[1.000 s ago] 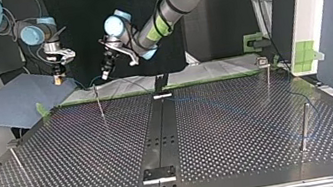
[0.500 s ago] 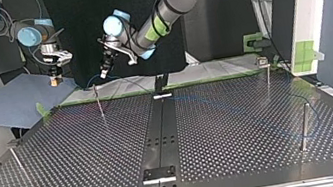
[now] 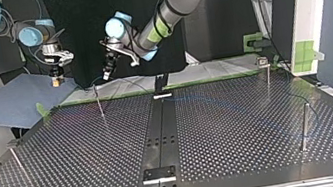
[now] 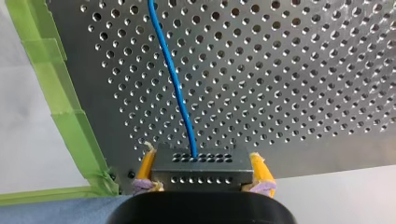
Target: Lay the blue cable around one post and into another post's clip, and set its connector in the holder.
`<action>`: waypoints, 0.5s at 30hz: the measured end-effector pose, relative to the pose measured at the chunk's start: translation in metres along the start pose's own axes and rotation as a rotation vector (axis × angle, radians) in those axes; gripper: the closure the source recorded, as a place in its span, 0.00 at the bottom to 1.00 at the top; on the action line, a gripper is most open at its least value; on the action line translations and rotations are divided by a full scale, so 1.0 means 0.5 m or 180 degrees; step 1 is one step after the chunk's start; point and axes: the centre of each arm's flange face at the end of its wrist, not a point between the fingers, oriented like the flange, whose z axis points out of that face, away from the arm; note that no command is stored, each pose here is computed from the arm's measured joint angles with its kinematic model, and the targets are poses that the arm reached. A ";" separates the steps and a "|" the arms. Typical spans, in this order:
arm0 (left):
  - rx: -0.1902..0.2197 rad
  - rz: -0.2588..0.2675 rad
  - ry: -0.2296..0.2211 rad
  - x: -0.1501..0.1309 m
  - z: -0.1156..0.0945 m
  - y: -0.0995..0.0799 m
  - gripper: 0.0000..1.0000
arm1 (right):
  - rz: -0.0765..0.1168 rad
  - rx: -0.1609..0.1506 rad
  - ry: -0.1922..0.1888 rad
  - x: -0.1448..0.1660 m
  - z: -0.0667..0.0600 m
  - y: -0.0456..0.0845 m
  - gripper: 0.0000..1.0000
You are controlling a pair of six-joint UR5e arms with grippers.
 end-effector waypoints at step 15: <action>-0.0057 -0.0005 0.0015 0.002 0.017 0.038 1.00 | -0.0006 0.0010 0.0040 0.005 0.008 0.002 1.00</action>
